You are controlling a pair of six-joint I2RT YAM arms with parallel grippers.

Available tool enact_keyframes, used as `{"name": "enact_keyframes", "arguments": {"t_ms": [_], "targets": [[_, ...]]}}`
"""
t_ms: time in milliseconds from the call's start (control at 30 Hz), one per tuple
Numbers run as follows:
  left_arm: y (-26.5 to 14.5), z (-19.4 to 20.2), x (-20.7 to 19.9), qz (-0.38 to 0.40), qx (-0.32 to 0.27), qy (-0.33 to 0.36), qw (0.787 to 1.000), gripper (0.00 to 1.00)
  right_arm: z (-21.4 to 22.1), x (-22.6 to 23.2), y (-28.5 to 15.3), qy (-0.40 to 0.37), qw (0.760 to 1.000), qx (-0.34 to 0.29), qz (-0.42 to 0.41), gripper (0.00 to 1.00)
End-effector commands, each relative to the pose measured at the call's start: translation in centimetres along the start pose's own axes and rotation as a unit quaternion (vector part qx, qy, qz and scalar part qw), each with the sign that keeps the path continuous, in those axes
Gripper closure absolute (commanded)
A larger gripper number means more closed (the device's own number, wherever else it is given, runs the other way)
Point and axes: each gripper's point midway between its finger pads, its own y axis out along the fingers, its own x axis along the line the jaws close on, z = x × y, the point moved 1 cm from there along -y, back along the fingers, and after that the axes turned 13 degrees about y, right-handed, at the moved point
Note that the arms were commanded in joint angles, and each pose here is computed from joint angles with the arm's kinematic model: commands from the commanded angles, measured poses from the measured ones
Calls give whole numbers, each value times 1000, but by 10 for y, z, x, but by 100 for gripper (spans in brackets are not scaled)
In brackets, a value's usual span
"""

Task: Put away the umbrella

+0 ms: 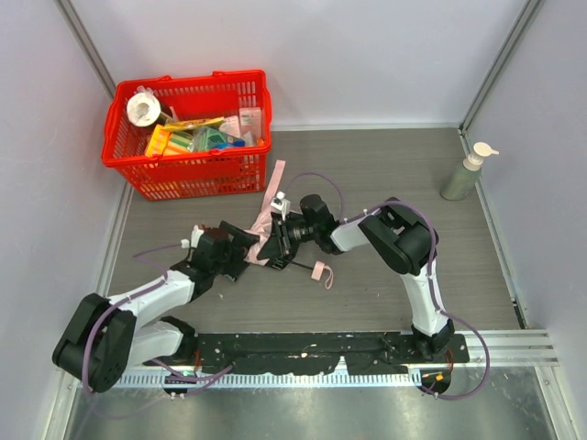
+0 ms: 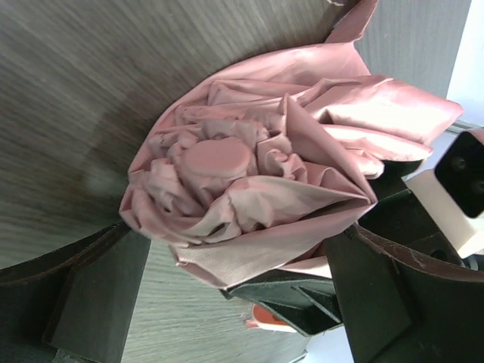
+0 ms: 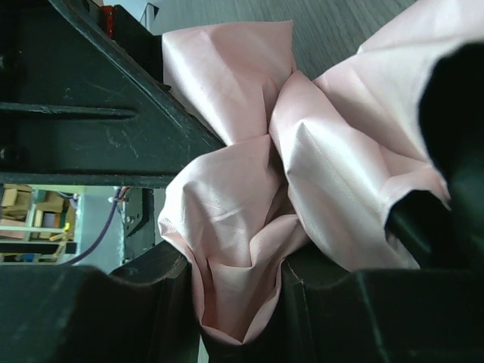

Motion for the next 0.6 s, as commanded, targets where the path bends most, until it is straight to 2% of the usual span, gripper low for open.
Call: {"name": "enact_keyframes", "arguments": {"t_ms": [0, 333, 467, 567], "targets": [[11, -7, 8, -23, -29, 0, 999, 0, 88, -49, -11, 222, 965, 110, 83, 99], [29, -17, 42, -76, -81, 43, 993, 1, 73, -23, -8, 256, 961, 107, 17, 99], [34, -22, 42, -35, -113, 52, 992, 21, 72, -18, -8, 251, 961, 114, 3, 99], [36, -23, 33, -22, -110, 83, 990, 40, 74, -17, -9, 250, 961, 118, 4, 99]]}}
